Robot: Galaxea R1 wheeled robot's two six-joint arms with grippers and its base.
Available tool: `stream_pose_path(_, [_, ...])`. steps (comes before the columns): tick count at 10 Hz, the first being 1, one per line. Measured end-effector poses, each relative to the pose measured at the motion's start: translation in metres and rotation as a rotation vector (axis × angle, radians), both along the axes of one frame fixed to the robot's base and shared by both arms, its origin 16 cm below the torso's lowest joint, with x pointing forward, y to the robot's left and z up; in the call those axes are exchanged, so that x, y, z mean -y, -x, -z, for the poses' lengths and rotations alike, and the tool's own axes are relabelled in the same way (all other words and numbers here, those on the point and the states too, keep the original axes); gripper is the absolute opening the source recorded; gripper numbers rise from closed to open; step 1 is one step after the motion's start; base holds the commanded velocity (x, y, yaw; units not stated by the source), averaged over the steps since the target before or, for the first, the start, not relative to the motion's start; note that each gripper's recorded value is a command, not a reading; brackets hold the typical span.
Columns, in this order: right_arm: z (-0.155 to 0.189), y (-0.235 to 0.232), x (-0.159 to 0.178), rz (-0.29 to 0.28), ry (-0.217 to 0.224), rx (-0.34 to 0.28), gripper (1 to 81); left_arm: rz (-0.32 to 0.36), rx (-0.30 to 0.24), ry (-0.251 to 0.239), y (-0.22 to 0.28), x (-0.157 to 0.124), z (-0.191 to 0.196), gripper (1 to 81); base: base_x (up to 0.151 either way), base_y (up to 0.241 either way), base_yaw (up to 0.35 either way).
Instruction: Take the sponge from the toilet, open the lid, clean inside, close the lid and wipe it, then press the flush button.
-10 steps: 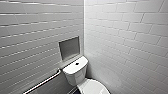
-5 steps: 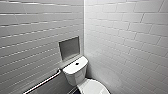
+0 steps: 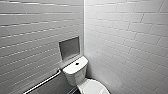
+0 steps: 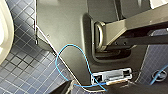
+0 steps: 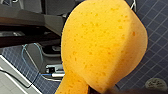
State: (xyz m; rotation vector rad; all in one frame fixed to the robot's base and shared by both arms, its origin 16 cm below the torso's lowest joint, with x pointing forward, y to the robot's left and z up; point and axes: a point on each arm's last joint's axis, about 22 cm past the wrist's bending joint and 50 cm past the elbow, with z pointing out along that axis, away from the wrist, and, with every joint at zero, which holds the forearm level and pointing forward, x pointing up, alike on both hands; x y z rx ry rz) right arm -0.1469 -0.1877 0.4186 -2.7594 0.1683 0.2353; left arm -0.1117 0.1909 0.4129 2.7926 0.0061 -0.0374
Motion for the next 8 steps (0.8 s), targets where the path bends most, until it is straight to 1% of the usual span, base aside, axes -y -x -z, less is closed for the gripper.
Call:
stream_pose_path(1, [-0.01, -0.003, -0.022, 0.003, -0.067, 0.013, 1.0, -0.008, 0.019, 0.015, -0.004, 0.001, -0.002, 81.1, 0.0, 0.0, 0.0])
stream_pose_path(2, [-0.02, -0.005, -0.033, 0.004, -0.116, 0.025, 1.0, -0.013, 0.031, 0.028, -0.007, 0.002, -0.005, 81.1, 0.0, 0.0, 0.0])
stream_pose_path(3, [-0.028, -0.007, -0.031, 0.004, -0.141, 0.039, 1.0, -0.016, 0.037, 0.03, -0.007, 0.001, -0.005, 81.1, 0.0, 0.0, 0.0])
stream_pose_path(4, [-0.033, -0.007, -0.022, 0.004, -0.149, 0.05, 1.0, -0.016, 0.036, 0.027, -0.005, -0.002, -0.005, 81.1, 0.0, 0.0, 0.0])
stream_pose_path(6, [-0.038, 0.0, -0.004, 0.007, -0.145, 0.065, 1.0, -0.016, 0.035, 0.028, -0.005, -0.002, -0.005, 81.1, 0.0, 0.0, 0.0])
stream_pose_path(7, [-0.039, 0.003, -0.006, 0.007, -0.148, 0.066, 1.0, -0.016, 0.036, 0.028, -0.004, -0.002, -0.005, 81.1, 0.0, 0.0, 0.0])
stream_pose_path(8, [-0.041, 0.003, -0.013, 0.007, -0.161, 0.068, 1.0, -0.016, 0.036, 0.029, -0.005, -0.001, -0.005, 81.1, 0.0, 0.0, 0.0])
